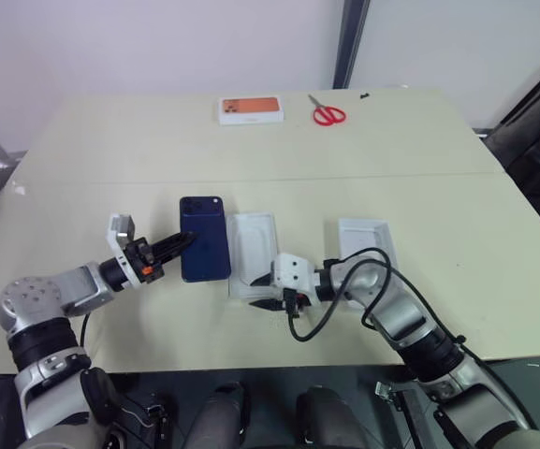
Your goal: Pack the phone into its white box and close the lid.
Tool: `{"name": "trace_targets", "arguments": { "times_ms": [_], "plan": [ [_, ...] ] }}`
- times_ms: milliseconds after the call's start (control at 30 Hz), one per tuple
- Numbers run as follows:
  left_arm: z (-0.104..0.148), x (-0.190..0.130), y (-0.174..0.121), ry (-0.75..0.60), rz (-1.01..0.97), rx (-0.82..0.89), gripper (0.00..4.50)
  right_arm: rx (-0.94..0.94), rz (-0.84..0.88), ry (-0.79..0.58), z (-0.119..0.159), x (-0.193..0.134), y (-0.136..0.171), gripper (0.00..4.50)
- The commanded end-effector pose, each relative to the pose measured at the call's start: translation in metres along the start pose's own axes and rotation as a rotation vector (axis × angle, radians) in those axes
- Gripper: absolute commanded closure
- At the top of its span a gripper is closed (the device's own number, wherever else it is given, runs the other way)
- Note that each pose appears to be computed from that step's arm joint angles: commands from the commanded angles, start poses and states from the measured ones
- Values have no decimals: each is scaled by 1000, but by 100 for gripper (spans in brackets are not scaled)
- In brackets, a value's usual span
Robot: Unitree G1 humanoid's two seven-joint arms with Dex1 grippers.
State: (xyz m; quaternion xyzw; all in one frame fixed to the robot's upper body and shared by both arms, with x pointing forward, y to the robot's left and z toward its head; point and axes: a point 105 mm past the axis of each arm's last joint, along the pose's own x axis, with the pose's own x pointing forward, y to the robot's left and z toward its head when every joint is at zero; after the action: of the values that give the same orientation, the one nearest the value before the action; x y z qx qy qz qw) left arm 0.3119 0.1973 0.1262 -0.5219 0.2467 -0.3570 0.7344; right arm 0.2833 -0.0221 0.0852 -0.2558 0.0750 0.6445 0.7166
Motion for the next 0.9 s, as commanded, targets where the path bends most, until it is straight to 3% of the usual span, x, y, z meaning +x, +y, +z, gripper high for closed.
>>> {"name": "trace_targets", "arguments": {
  "times_ms": [33,367,400,433,533,767,900],
  "plan": [
    [8,0,-21,-13,-75,60,450,-28,-20,-43,11,0,-4,442],
    [6,1,-22,0,-78,54,450,20,-18,-45,9,0,-5,442],
    [6,1,-22,0,-78,52,450,21,-20,-46,10,-1,-5,378],
    [6,1,-22,1,-79,52,450,5,-20,-39,9,0,-5,348],
    [5,1,-22,2,-82,52,450,-35,-21,-34,10,-1,-3,195],
    [6,0,-22,1,-84,50,450,-12,-19,-98,22,-4,-5,195],
    [7,0,-22,-4,-80,50,450,-18,-3,-71,15,-2,-1,195]
  ]
}}
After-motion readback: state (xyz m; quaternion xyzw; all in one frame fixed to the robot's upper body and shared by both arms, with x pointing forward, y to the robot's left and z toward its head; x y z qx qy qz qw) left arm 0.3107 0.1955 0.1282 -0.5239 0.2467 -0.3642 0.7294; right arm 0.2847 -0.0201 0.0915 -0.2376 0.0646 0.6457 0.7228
